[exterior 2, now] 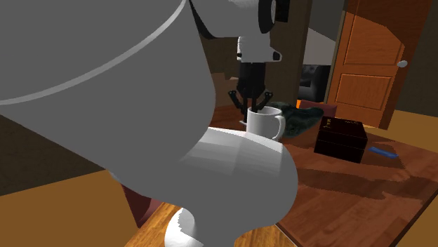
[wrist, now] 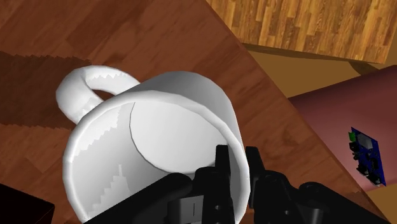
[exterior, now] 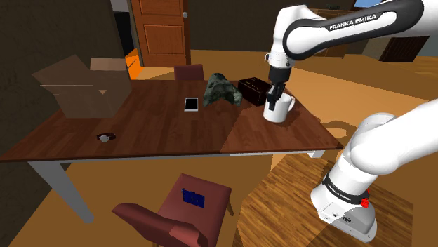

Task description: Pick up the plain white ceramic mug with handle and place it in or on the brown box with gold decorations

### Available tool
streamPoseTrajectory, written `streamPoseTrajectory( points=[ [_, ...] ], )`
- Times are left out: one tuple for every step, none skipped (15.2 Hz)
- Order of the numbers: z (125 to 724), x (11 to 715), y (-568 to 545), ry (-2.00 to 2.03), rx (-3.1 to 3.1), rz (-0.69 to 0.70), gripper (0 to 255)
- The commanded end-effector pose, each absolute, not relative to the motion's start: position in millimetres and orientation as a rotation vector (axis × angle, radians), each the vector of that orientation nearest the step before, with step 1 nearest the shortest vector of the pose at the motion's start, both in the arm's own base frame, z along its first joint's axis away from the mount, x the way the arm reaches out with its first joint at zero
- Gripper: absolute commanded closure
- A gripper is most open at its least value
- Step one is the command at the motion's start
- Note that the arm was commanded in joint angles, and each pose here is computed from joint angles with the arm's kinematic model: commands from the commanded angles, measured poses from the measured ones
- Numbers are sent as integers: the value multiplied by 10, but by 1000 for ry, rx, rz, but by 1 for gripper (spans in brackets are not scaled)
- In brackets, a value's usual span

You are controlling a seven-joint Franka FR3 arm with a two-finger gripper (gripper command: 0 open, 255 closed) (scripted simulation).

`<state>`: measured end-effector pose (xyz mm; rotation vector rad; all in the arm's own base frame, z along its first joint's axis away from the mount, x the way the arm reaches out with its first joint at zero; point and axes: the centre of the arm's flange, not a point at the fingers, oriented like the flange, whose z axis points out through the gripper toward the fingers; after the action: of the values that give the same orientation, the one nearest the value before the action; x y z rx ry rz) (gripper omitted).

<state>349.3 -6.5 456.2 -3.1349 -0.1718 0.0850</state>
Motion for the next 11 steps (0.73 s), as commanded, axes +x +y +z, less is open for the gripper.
streamPoseTrajectory(
  points=[
    [4676,3480,-70,-172,-3135,85,255],
    [4729,3480,-70,-172,-3135,85,255],
    [4782,3480,-70,-172,-3135,85,255],
    [4835,3480,-70,-172,-3135,85,255],
    [4888,3480,-70,-172,-3135,85,255],
    [4940,3480,-70,-172,-3135,85,255],
    [4993,3480,-70,-172,-3135,85,255],
    [5046,3480,-70,-172,-3135,85,255],
    [5099,3480,-70,-172,-3135,85,255],
    [5152,3480,-70,-172,-3135,85,255],
    [5204,3480,-70,-172,-3135,85,255]
  ],
)
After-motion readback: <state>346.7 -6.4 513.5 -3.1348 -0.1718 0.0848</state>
